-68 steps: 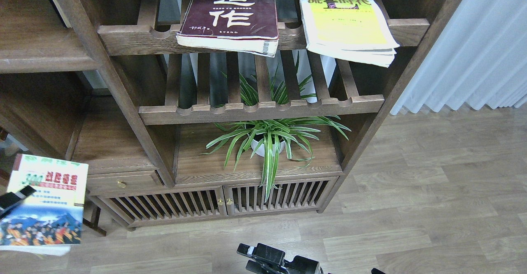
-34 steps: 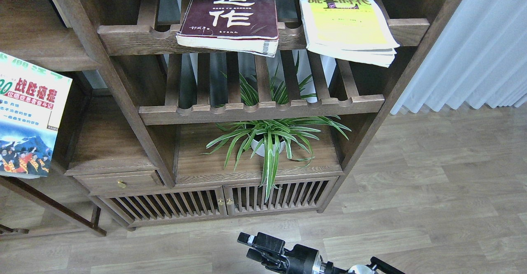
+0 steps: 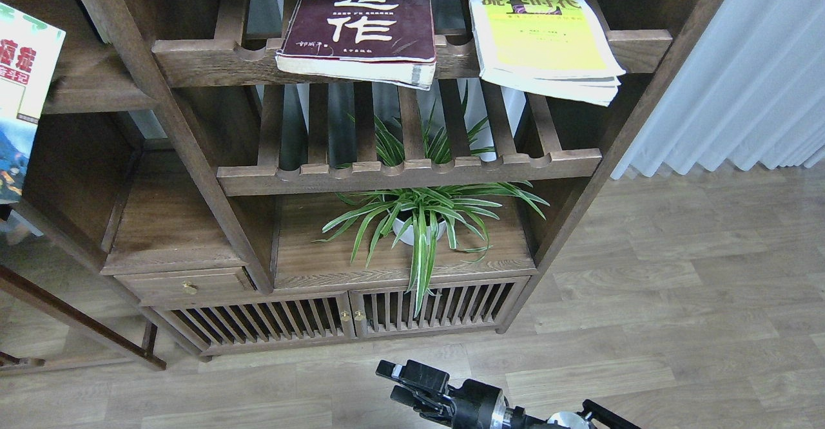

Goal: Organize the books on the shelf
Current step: 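Carry the colourful book with the left gripper onto the side shelf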

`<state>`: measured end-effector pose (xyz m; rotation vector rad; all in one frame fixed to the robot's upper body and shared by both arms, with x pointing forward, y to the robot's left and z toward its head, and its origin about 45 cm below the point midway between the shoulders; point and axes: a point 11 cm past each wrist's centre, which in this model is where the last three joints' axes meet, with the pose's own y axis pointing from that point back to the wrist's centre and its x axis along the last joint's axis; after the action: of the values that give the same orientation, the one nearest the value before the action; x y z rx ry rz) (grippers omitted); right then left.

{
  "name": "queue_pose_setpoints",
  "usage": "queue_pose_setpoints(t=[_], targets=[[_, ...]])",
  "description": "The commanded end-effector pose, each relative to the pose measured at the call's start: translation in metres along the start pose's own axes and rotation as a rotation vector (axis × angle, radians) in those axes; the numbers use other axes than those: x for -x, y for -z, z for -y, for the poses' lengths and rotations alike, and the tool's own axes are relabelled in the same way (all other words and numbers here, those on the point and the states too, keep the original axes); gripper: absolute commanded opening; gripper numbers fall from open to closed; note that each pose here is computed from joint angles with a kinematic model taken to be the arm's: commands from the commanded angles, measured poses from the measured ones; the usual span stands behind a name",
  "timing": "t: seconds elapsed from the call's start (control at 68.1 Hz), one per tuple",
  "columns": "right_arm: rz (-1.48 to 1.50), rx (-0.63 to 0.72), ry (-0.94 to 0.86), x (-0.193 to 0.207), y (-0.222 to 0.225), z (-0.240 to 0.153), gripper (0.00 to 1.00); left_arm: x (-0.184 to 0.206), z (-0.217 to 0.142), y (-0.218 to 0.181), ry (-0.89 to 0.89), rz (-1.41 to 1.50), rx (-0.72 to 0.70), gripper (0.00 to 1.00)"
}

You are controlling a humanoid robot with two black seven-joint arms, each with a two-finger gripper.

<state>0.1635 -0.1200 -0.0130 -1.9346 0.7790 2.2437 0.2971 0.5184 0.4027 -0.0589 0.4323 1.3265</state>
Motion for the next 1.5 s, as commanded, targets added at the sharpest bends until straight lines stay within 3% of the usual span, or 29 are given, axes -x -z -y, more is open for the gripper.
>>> queue_pose_setpoints(t=[0.0,0.646,1.042,1.482], targets=[[-0.002,0.001,0.000,0.000,0.000,0.000,0.97,-0.005,0.000,-0.013,-0.013,0.007,0.037,0.01],[0.031,0.001,-0.002,-0.006,-0.013,-0.004,0.97,-0.015,0.027,-0.065,-0.041,0.048,0.154,0.00],[0.043,0.000,-0.004,-0.008,-0.017,-0.005,0.97,-0.033,0.052,-0.060,-0.055,-0.036,0.215,0.00],[0.062,-0.013,-0.008,-0.013,-0.021,-0.009,0.97,-0.013,0.084,-0.035,0.019,-0.064,0.128,0.00]])
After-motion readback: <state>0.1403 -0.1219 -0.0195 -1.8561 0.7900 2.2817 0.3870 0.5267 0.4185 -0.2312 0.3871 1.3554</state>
